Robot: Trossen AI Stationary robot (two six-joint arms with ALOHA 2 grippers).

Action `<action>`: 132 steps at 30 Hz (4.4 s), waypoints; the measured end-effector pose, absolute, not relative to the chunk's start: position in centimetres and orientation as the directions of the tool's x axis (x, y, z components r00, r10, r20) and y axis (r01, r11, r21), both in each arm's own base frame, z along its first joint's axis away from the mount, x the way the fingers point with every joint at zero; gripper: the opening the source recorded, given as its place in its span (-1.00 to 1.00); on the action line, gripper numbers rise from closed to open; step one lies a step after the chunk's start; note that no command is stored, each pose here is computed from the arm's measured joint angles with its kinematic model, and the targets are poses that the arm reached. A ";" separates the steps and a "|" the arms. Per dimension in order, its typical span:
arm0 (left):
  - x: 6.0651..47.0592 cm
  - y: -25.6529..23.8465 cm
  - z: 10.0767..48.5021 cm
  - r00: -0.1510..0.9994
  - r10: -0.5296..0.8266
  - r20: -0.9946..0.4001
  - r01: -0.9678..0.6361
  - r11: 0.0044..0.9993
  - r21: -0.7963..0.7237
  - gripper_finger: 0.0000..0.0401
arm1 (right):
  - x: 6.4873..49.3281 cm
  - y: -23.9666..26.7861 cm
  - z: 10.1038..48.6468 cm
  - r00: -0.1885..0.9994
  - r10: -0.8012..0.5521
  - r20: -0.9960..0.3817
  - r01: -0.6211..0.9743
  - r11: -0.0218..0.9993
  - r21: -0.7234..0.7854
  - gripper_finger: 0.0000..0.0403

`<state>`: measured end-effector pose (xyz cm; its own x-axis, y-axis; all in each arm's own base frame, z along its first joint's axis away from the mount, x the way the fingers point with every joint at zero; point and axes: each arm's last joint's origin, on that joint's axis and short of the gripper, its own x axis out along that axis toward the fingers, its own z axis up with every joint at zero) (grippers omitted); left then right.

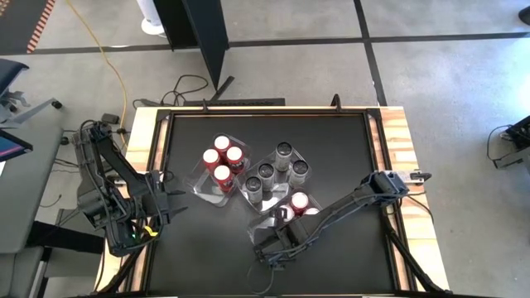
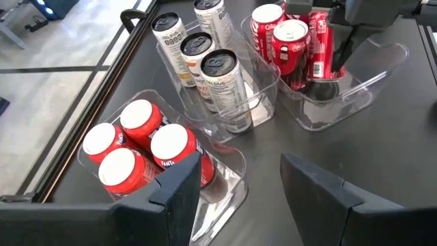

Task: Sort soda cans
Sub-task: Put the red soda can into the right transparent bin

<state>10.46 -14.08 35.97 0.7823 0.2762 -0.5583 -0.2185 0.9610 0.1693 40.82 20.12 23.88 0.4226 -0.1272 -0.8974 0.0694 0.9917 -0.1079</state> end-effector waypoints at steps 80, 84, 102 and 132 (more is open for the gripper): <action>10.7 -14.5 36.1 0.803 0.257 -0.538 -0.187 0.965 0.183 -0.03 | 36.6 27.1 36.8 0.786 0.229 -0.574 -0.326 0.943 -0.069 -1.00; 10.7 -14.5 36.1 0.803 0.257 -0.537 -0.191 0.966 0.177 -0.03 | 38.3 24.8 36.2 0.751 0.241 -0.615 -0.366 0.927 -0.083 -1.00; 10.7 -14.5 36.1 0.803 0.257 -0.537 -0.193 0.966 0.173 -0.03 | 29.6 16.3 33.5 0.912 0.258 -0.319 -0.262 0.965 0.032 -1.00; 10.7 -14.4 36.1 0.803 0.260 -0.537 -0.203 0.965 0.163 -0.03 | 24.5 17.6 24.2 0.697 0.029 -0.717 0.163 0.967 0.198 -1.00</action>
